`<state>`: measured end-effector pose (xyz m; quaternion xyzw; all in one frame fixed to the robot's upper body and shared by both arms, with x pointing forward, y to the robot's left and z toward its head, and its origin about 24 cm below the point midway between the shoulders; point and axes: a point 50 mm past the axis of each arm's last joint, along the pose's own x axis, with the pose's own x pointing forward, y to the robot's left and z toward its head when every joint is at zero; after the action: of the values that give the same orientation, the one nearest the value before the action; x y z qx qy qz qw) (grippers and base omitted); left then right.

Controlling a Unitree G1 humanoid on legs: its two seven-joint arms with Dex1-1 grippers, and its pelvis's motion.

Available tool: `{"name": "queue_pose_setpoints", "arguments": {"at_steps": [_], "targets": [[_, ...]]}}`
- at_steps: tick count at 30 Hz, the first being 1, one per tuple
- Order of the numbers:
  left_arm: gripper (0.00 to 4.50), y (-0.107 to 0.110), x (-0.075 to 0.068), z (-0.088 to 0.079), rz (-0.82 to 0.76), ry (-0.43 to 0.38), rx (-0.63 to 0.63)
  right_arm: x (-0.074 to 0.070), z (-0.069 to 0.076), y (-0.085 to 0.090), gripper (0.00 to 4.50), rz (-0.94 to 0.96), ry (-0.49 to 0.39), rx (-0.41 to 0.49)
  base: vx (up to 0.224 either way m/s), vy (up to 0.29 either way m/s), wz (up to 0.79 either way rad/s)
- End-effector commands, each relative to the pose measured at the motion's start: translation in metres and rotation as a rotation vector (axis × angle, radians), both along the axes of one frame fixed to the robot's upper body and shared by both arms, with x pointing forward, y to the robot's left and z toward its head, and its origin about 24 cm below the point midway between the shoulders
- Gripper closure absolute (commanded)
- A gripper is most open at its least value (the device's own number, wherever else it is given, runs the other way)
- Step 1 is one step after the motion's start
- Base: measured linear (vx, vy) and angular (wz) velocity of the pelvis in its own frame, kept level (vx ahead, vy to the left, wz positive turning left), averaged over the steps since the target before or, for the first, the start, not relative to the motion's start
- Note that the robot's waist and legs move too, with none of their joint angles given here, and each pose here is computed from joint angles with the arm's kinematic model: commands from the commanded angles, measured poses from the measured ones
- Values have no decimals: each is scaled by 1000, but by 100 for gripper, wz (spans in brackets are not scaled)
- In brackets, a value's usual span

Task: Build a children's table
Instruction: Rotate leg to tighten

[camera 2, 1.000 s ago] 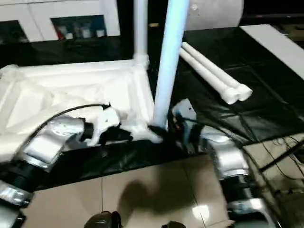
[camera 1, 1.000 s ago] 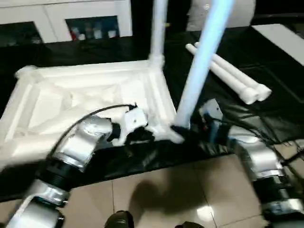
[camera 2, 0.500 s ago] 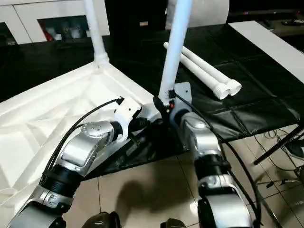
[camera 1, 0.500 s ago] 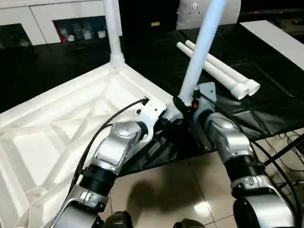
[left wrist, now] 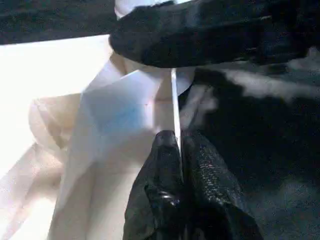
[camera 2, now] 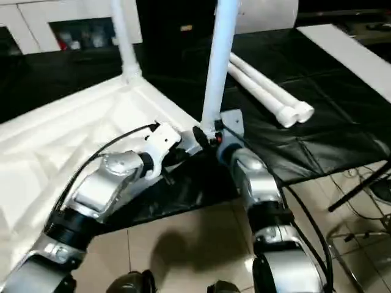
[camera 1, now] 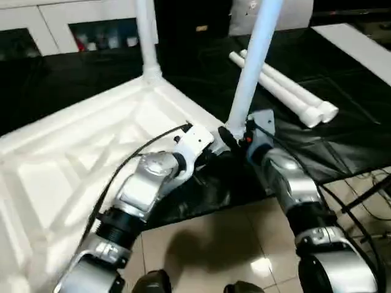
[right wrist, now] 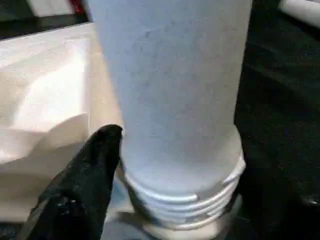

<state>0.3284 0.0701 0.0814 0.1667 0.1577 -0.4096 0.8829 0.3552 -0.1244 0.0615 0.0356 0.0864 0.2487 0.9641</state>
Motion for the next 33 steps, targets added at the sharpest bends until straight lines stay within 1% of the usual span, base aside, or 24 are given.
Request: {"name": "queue_pose_setpoints", "arguments": {"at_steps": [1, 3, 5, 6, 8, 9, 10, 12, 13, 16, 18, 19, 20, 22, 23, 24, 26, 28, 30, 31, 33], "targets": [[450, -2, 5, 17, -22, -74, -26, -5, -7, 4, 49, 47, 27, 9, 0, 0, 0], [450, 0, 7, 17, -22, -73, -22, -7, -6, 2, 22, 71, 14, 10, 0, 0, 0], [450, 6, 9, 18, -40, -72, -4, -14, -2, -8, 15, 143, -28, -16, 0, 0, 0], [450, 6, 9, 18, -40, -72, -4, -14, -2, -8, 15, 143, -28, -16, 0, 0, 0], [450, 12, 8, 15, -107, -63, 31, -24, 4, -24, 7, 246, -74, -54, 0, 0, 0], [450, 12, 8, 15, -107, -63, 31, -24, 4, -24, 7, 246, -74, -54, 0, 0, 0], [450, 14, 7, 14, -132, -59, 43, -27, 6, -29, 7, 274, -85, -65, 0, 0, 0], [450, 22, 3, 9, -223, -35, 95, -35, 15, -47, 7, 356, -112, -106, 0, 0, 0], [450, 24, 2, 7, -247, -28, 110, -38, 17, -51, 7, 379, -116, -119, 0, 0, 0], [450, 26, 2, 6, -262, -24, 119, -39, 18, -54, 7, 393, -118, -127, 0, 0, 0], [450, 31, -2, 3, -342, -3, 161, -43, 25, -65, 7, 456, -113, -157, 0, 0, 0], [450, 31, -2, 3, -342, -3, 161, -43, 25, -65, 7, 456, -113, -157, 0, 0, 0], [450, 35, -5, 1, -413, 17, 191, -48, 31, -72, 7, 521, -101, -171, 0, 0, 0], [450, 35, -5, 1, -413, 17, 191, -48, 31, -72, 7, 521, -101, -171, 0, 0, 0], [450, 38, -9, 0, -491, 32, 210, -52, 35, -75, 7, 574, -91, -172, 0, 0, 0], [450, 38, -9, 0, -491, 32, 210, -52, 35, -75, 7, 574, -91, -172, 0, 0, 0], [450, 40, -15, -1, -562, 54, 228, -54, 39, -78, 7, 617, -100, -194, 0, 0, 0], [450, 41, -18, -1, -600, 64, 233, -55, 40, -80, 7, 631, -109, -218, 0, 0, 0], [450, 43, -21, -1, -664, 70, 253, -57, 42, -84, 7, 656, -124, -269, 0, 0, 0], [450, 43, -22, 0, -682, 74, 257, -59, 43, -85, 7, 685, -122, -292, 0, 0, 0], [450, 44, -22, 0, -689, 76, 258, -61, 43, -86, 7, 704, -119, -304, 0, 0, 0]]}}
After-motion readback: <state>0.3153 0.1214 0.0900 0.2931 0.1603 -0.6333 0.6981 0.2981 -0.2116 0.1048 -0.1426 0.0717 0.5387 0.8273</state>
